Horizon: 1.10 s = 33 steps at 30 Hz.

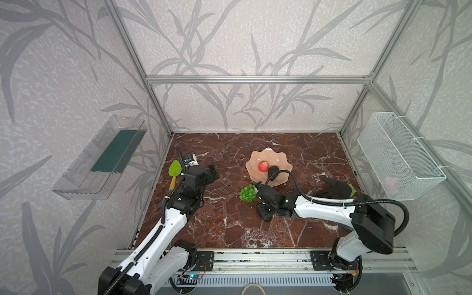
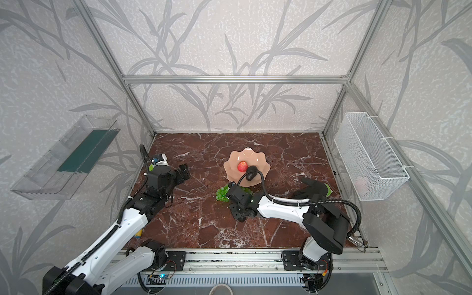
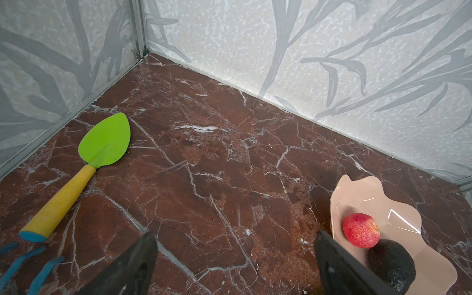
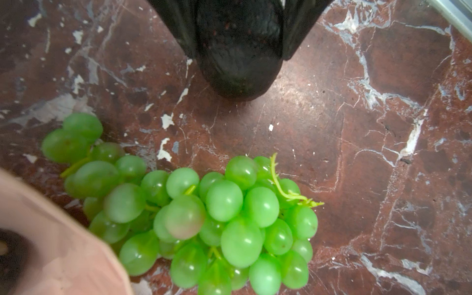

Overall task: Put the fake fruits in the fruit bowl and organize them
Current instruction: 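Grasp the second avocado with the right gripper while the left gripper retracts, then lower the avocado into the bowl next to the first and release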

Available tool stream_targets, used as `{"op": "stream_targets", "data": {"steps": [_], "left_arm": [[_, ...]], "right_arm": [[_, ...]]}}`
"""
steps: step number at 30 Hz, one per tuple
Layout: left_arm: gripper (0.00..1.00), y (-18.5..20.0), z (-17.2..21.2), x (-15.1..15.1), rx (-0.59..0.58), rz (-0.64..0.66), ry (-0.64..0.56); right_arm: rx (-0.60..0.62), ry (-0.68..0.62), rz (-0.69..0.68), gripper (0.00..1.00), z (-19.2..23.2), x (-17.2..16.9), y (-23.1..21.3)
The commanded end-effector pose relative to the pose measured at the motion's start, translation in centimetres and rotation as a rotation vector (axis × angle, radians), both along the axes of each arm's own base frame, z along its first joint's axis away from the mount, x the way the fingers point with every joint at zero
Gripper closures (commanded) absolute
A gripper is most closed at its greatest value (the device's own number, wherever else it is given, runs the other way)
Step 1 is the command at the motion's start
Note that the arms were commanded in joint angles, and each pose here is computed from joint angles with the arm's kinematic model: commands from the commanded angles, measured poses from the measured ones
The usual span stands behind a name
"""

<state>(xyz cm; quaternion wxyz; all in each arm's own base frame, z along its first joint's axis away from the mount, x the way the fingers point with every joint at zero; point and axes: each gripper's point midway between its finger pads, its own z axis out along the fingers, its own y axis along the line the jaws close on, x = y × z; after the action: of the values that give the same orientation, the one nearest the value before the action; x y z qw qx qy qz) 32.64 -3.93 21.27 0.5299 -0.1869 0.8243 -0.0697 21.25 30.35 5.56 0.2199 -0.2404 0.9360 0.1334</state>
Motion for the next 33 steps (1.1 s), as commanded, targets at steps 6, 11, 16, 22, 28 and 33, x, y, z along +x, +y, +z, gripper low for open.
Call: {"op": "stream_targets", "data": {"steps": [6, 11, 16, 22, 28, 33], "left_arm": [[0.04, 1.0, -0.3, -0.7, -0.014, 0.034, -0.006], [0.04, 1.5, 0.2, -1.2, -0.015, 0.047, -0.019], [0.04, 1.8, 0.5, -1.4, -0.024, 0.054, -0.035], [0.04, 1.8, 0.9, -1.8, -0.033, 0.048, -0.037], [0.04, 1.6, 0.5, -2.5, -0.064, 0.037, -0.023], [0.04, 1.8, 0.1, -3.3, -0.08, 0.042, -0.011]], "right_arm": [[-0.008, -0.046, 0.001, 0.59, 2.6, 0.3, -0.5], [0.008, -0.175, -0.001, 0.59, 8.7, 1.6, -1.1], [0.046, -0.321, -0.013, 0.59, 13.9, 5.0, -1.9], [0.063, -0.404, -0.004, 0.59, 15.4, 11.0, -1.2], [0.02, -0.401, 0.042, 0.59, 13.2, 16.1, 0.3], [-0.022, -0.361, 0.061, 0.59, 9.2, 18.9, 1.6]]}}
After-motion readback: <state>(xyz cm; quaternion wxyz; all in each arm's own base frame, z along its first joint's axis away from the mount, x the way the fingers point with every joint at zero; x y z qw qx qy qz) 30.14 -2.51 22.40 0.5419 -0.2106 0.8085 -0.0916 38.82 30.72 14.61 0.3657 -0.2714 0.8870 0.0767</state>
